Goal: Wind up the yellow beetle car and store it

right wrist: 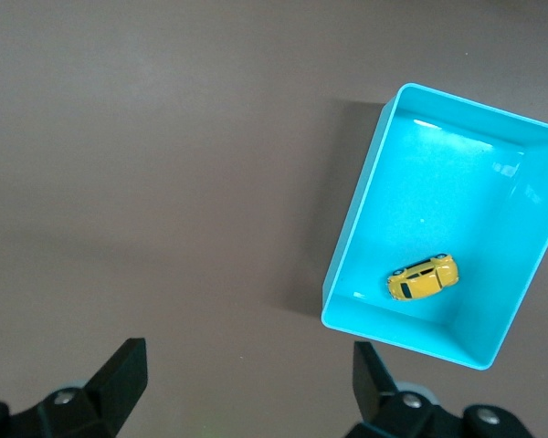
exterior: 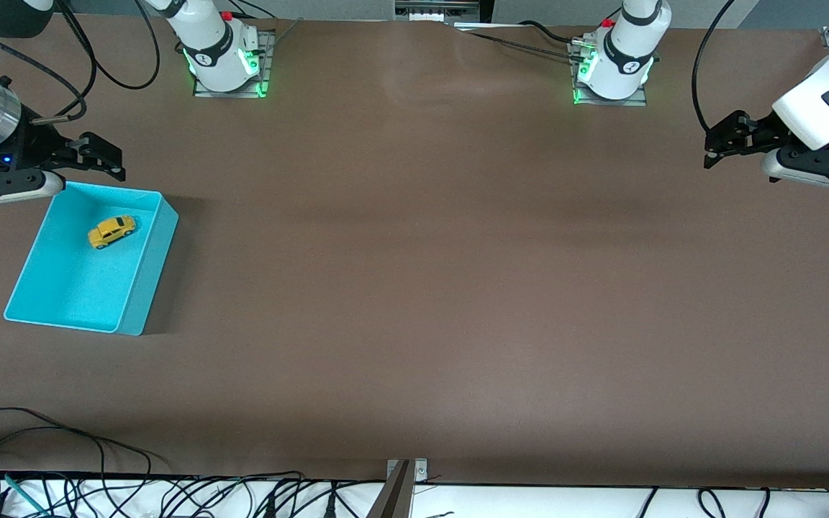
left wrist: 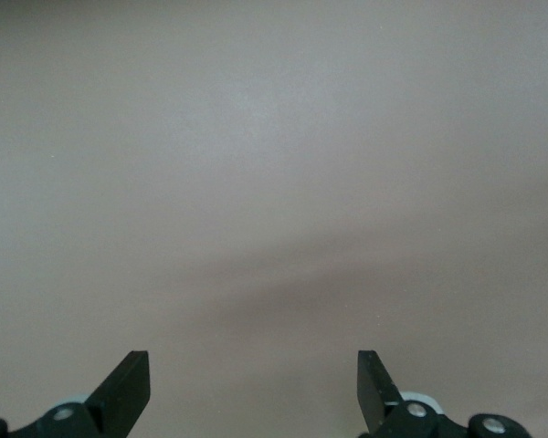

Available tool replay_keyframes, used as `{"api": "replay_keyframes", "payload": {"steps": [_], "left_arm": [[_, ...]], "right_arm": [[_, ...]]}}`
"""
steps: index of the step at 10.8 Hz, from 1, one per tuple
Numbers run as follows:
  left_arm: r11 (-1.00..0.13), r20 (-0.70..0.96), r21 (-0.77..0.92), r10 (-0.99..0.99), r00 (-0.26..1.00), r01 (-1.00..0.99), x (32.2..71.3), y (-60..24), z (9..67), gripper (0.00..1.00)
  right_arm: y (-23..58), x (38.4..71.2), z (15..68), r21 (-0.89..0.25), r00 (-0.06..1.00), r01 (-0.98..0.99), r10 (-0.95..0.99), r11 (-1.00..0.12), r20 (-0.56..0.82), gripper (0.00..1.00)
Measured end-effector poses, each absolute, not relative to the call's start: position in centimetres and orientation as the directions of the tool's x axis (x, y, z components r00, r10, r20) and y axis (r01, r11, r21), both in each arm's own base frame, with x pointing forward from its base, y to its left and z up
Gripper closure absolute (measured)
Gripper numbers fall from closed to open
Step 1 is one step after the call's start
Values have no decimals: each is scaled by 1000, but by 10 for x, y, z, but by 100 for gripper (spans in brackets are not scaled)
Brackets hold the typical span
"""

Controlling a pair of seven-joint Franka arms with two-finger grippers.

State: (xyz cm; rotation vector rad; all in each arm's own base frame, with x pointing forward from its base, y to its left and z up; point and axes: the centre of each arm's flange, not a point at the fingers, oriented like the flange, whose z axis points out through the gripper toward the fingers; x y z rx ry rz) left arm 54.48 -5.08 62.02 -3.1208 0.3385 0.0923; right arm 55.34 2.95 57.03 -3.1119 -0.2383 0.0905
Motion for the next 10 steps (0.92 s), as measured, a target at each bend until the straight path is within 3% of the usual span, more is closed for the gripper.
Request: {"api": "replay_keyframes", "payload": {"steps": [10], "left_arm": [[-977, -61, 6, -213, 975, -213, 545, -50, 620, 0]], "right_arm": [[18, 555, 595, 2, 990, 138, 138, -990, -42, 0]]}}
